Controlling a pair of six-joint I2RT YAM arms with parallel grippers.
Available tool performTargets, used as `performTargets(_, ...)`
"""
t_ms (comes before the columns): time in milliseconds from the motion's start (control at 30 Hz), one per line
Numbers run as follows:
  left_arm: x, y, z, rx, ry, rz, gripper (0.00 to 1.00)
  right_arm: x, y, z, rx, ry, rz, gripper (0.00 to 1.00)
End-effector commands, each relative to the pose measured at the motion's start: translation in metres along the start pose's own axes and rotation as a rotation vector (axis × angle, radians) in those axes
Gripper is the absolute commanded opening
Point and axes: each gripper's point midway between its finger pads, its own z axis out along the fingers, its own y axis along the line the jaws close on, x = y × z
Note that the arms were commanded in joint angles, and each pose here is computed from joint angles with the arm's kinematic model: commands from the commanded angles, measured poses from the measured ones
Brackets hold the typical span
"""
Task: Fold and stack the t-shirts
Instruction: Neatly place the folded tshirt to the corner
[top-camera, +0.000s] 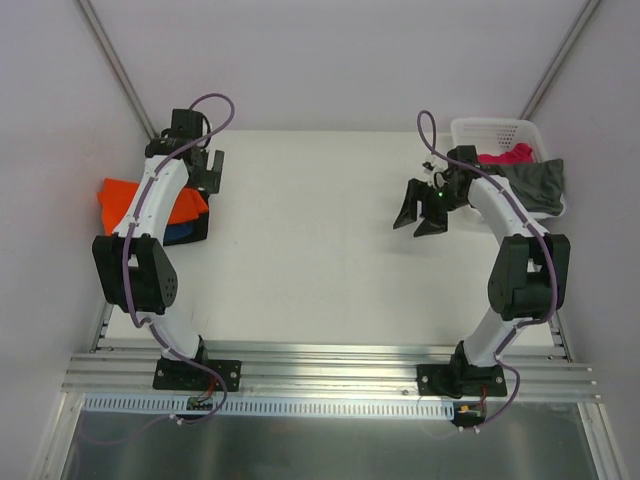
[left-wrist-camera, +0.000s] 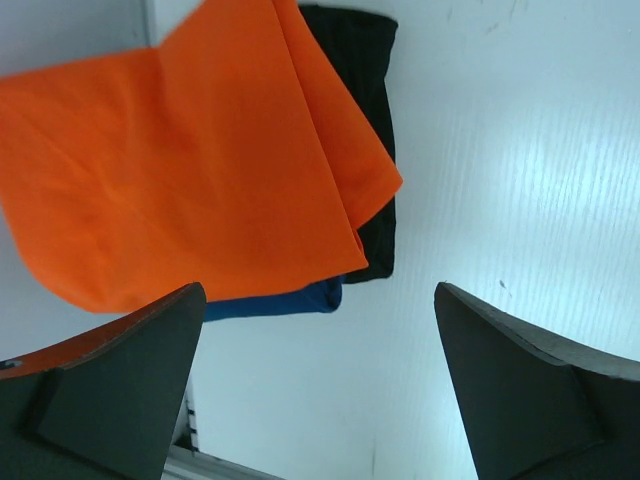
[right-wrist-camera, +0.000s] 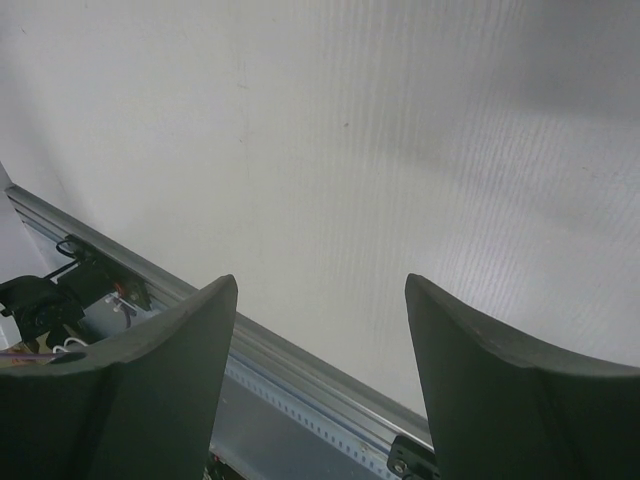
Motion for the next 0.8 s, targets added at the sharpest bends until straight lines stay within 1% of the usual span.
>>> performTargets(0,0.024,-0.008,0.002,0.121,0.077,-0.146,0.99,-0.025,0.029,-0.04,-0.042,-0.142,-0.097,0.72)
performTargets(67,0.029,-0.007,0.014,0.128,0.112,-0.168,0.99,-0.038,0.038,-0.053,-0.044,-0.192,-0.135,0.72)
performTargets(100,0.031,-0.008,0.017,0.165,0.125,-0.186,0.99,-0.047,0.044,-0.065,-0.045,-0.231,-0.17,0.72)
performTargets(133,0.03,-0.007,0.019,0.181,0.129,-0.212,0.99,-0.05,0.047,-0.069,-0.046,-0.247,-0.186,0.72)
performTargets(200,0.039,-0.006,0.033,0.216,0.183,-0.252,0.98,-0.054,0.05,-0.075,-0.045,-0.269,-0.198,0.72)
performTargets(233,0.038,-0.015,0.041,0.275,0.199,-0.261,0.96,-0.055,0.05,-0.077,-0.045,-0.277,-0.197,0.72)
performTargets(300,0.037,-0.016,0.05,0.289,0.215,-0.268,0.96,-0.054,0.047,-0.077,-0.047,-0.279,-0.189,0.72)
performTargets(333,0.029,-0.017,0.051,0.309,0.2,-0.266,0.96,-0.049,0.043,-0.075,-0.042,-0.27,-0.183,0.72)
performTargets(367,0.031,-0.021,0.063,0.323,0.221,-0.258,0.95,-0.046,0.041,-0.073,-0.041,-0.262,-0.175,0.72)
performTargets(433,0.022,-0.022,0.069,0.33,0.21,-0.252,0.95,-0.039,0.03,-0.068,-0.032,-0.242,-0.145,0.72)
performTargets(533,0.031,-0.03,0.086,0.353,0.258,-0.223,0.95,-0.034,0.022,-0.064,-0.032,-0.228,-0.111,0.72)
performTargets(633,0.049,-0.041,0.086,0.397,0.309,-0.224,0.94,-0.035,0.017,-0.063,-0.03,-0.224,-0.087,0.72)
performTargets(700,0.056,-0.046,0.079,0.42,0.321,-0.232,0.93,-0.038,0.015,-0.062,-0.032,-0.224,-0.077,0.72)
performTargets(733,0.07,-0.049,0.077,0.423,0.358,-0.238,0.93,-0.039,0.014,-0.061,-0.032,-0.222,-0.071,0.72)
performTargets(767,0.072,-0.048,0.068,0.42,0.352,-0.241,0.94,-0.04,0.014,-0.06,-0.033,-0.224,-0.068,0.72)
